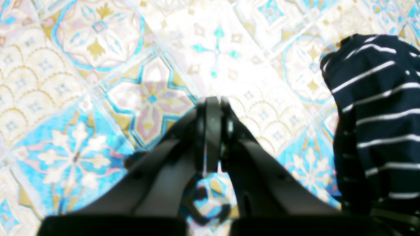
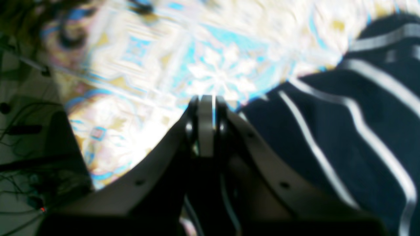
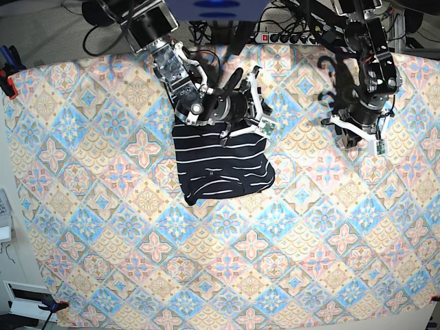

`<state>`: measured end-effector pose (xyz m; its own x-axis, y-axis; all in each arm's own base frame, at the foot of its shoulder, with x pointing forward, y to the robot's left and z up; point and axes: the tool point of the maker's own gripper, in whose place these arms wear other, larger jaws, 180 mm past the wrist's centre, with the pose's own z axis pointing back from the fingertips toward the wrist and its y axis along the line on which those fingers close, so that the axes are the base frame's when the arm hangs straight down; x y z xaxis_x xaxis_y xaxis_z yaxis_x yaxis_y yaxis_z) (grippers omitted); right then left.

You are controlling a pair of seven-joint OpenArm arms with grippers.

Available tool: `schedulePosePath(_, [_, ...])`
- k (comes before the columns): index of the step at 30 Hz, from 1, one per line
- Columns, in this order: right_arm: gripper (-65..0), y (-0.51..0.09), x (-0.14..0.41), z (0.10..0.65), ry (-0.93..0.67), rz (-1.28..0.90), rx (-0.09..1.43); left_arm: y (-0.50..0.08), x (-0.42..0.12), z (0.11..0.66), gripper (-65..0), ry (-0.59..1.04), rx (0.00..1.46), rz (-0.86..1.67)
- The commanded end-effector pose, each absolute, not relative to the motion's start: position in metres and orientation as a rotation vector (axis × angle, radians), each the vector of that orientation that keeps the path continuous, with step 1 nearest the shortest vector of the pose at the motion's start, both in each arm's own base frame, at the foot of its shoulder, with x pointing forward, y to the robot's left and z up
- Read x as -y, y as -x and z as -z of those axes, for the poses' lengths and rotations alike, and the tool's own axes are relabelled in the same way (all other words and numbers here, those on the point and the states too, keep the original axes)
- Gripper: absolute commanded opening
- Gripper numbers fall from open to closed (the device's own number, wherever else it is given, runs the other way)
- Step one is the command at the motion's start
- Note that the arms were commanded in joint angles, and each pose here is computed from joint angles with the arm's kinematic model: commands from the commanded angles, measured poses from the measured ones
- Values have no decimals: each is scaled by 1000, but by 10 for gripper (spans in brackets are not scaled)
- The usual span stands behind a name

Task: Fold the T-shirt properly
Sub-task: 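Drag the folded bundle with the right gripper away from the left gripper, then release the bundle and raise the right gripper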

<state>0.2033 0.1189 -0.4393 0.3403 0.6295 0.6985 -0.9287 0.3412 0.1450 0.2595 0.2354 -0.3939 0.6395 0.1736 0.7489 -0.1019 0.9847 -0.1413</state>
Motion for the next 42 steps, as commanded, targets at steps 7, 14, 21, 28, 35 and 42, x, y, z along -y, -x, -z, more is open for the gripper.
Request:
schedulePosePath(7, [-636, -252, -106, 450, -611, -902, 663, -262, -227, 386, -650, 153, 897, -196])
schedulePosePath(14, [-635, -301, -44, 456, -506, -770, 684, -259, -222, 389, -650, 189, 859, -207])
schedulePosePath(21, [-635, -340, 35, 459, -360, -719, 687, -258, -222, 390, -650, 188, 858, -207])
schedulePosePath(28, [-635, -370, 101, 452, -252, -702, 713, -258, -222, 390, -650, 189, 857, -206])
schedulePosePath(35, [-635, -391, 143, 450, -200, -665, 713, -258, -222, 390, -650, 188, 856, -207])
schedulePosePath(42, [-635, -407, 153, 417, -142, -674, 784, -252, -222, 394, -650, 188, 842, -207])
